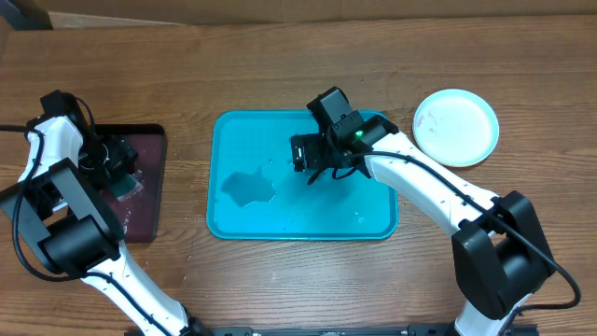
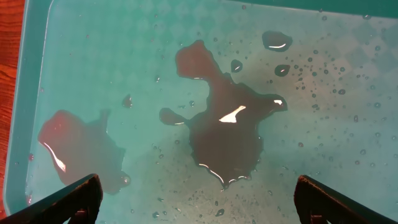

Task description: Clean dirty plates on tray and stack at the side

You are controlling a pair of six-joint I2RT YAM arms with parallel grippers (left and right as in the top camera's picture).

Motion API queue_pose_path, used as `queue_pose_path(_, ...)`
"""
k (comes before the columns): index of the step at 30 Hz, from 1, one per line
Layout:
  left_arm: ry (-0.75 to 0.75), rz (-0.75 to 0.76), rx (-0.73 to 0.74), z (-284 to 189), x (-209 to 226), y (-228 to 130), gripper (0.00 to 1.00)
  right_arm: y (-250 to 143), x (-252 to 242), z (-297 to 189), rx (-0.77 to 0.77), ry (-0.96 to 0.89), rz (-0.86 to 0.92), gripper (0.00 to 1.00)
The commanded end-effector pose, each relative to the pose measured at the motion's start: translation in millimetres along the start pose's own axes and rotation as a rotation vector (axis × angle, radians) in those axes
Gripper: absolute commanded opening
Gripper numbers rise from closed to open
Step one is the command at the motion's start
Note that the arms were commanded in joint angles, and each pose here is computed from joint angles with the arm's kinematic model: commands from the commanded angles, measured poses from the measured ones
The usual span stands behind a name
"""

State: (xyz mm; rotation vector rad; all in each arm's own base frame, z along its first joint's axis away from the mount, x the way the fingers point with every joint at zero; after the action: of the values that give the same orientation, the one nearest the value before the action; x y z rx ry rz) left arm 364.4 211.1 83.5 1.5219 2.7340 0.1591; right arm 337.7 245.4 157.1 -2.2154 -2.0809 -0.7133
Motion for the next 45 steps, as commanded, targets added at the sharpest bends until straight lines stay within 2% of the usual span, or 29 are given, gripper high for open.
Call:
queue_pose_path(1, 0.018, 0.017, 0.018, 7, 2, -3, 0.49, 2, -1, -5, -0.020, 0.001, 0.000, 1.00)
queue_pose_path(3, 0.018, 0.016, 0.018, 8, 2, -3, 0.04, 2, -1, -5, -0.020, 0.001, 0.000, 1.00)
queue_pose_path(7, 0.014, 0.017, 0.029, 8, 2, -5, 0.05, 2, -1, -5, -0.020, 0.001, 0.000, 1.00)
queue_pose_path(8, 0.013, 0.017, 0.035, 8, 2, -6, 0.30, 2, -1, -5, -0.020, 0.001, 0.000, 1.00)
queue_pose_path(9, 0.009, 0.017, 0.042, 8, 2, -7, 0.64, 2, -1, -5, -0.020, 0.001, 0.000, 1.00)
queue_pose_path(10, 0.006, 0.017, 0.051, 7, 1, -8, 0.89, 2, -1, -5, -0.020, 0.001, 0.000, 1.00)
queue_pose_path(11, 0.003, 0.015, 0.061, 7, 1, -10, 1.00, 2, -1, -5, -0.021, 0.002, 0.000, 1.00)
queue_pose_path(19, -0.107, 0.010, 0.183, 5, -9, -30, 0.98, 3, 0, -5, -0.023, 0.004, 0.000, 1.00)
queue_pose_path(20, -0.116, 0.009, 0.195, 4, -10, -32, 0.91, 3, 0, -5, -0.023, 0.004, 0.000, 1.00)
queue_pose_path(21, -0.118, 0.009, 0.206, 4, -10, -33, 0.79, 2, 0, -5, -0.023, 0.003, 0.000, 1.00)
queue_pose_path(25, -0.113, 0.009, 0.225, 3, -9, -37, 0.07, 2, -1, -5, -0.022, 0.003, 0.000, 1.00)
queue_pose_path(27, -0.113, 0.009, 0.225, 3, -9, -37, 0.04, 2, -1, -5, -0.020, 0.001, 0.000, 1.00)
queue_pose_path(28, -0.113, 0.009, 0.222, 3, -9, -36, 0.06, 2, -1, -5, -0.019, 0.000, 0.000, 1.00)
queue_pose_path(29, -0.113, 0.009, 0.219, 3, -9, -36, 0.22, 2, -1, -5, -0.019, 0.000, 0.000, 1.00)
queue_pose_path(31, -0.114, 0.010, 0.207, 4, -9, -34, 0.81, 2, -1, -5, -0.019, 0.000, 0.000, 1.00)
queue_pose_path(33, -0.110, 0.013, 0.183, 4, -9, -30, 0.99, 2, -1, -5, -0.019, 0.000, 0.000, 1.00)
queue_pose_path(40, 0.015, 0.022, 0.093, 7, 2, -15, 1.00, 2, -1, -5, -0.019, 0.000, 0.000, 1.00)
queue_pose_path(43, 0.016, 0.020, 0.060, 7, 2, -10, 1.00, 2, -1, -5, -0.020, 0.001, 0.000, 1.00)
queue_pose_path(44, 0.015, 0.019, 0.051, 8, 2, -8, 0.96, 2, -1, -5, -0.021, 0.001, 0.000, 1.00)
queue_pose_path(45, 0.015, 0.019, 0.042, 8, 2, -7, 0.87, 2, -1, -5, -0.022, 0.003, 0.000, 1.00)
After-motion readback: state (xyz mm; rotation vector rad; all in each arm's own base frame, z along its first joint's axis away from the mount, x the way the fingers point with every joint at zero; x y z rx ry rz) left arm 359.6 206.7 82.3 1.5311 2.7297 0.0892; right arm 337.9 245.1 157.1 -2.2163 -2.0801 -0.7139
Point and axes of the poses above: each gripper's point midway between its finger pads, its own z axis out along the fingers, its own x axis along the line the jaws close on, y = z × x, the point moved 8 cm from there along -z, back along the fingers, and after that the axes turned 13 degrees about z, right-handed, at the moved point
